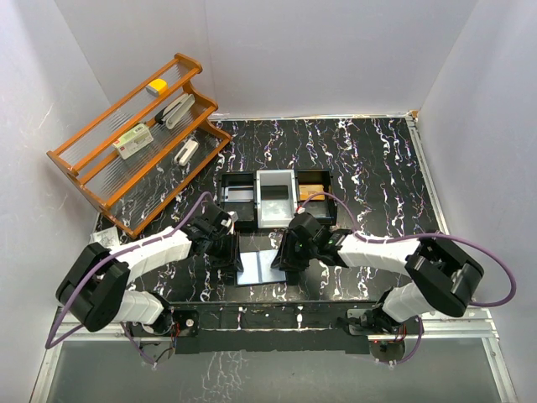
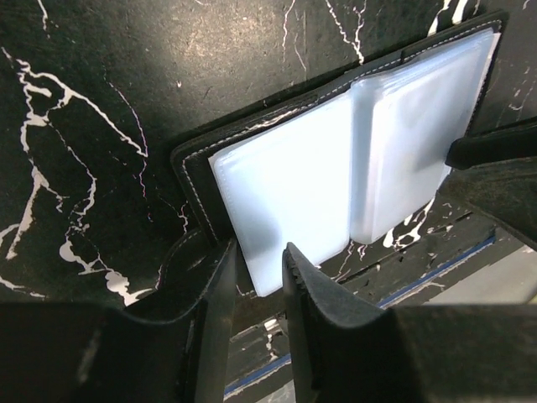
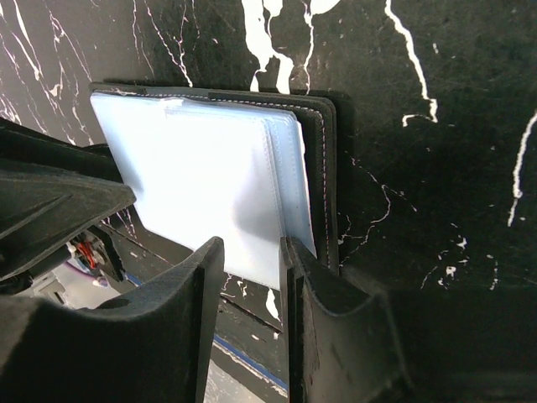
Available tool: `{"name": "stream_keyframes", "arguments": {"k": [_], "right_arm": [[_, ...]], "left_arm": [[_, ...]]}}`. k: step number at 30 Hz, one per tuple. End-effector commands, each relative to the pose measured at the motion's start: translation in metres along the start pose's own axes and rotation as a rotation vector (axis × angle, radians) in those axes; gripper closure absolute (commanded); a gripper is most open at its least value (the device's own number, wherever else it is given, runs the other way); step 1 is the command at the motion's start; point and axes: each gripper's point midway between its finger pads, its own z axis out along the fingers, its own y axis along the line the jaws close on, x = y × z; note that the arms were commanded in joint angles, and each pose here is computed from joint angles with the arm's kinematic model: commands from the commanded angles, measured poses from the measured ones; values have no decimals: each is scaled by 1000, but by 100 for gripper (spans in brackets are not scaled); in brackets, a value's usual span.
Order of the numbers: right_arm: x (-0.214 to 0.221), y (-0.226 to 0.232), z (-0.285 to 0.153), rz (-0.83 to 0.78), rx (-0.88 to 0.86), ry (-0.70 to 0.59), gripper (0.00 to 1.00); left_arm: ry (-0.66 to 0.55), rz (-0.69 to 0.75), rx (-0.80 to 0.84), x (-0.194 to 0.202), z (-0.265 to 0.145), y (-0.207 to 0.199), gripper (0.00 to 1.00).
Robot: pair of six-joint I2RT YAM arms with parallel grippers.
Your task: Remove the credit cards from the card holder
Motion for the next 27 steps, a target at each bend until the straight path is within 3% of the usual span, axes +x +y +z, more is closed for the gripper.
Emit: {"name": "stream_keyframes", "arguments": {"k": [1, 9, 27], "right_arm": [[-10, 29, 0, -22, -85, -10, 69], [-7, 40, 2, -26, -132, 18, 69], [-10, 67, -8, -37, -243, 22, 68]], "left_arm": [[21, -7, 7, 7, 6, 0, 75], [30, -2, 6, 10, 8, -1, 81], [24, 2, 2, 9, 7, -2, 85]]}}
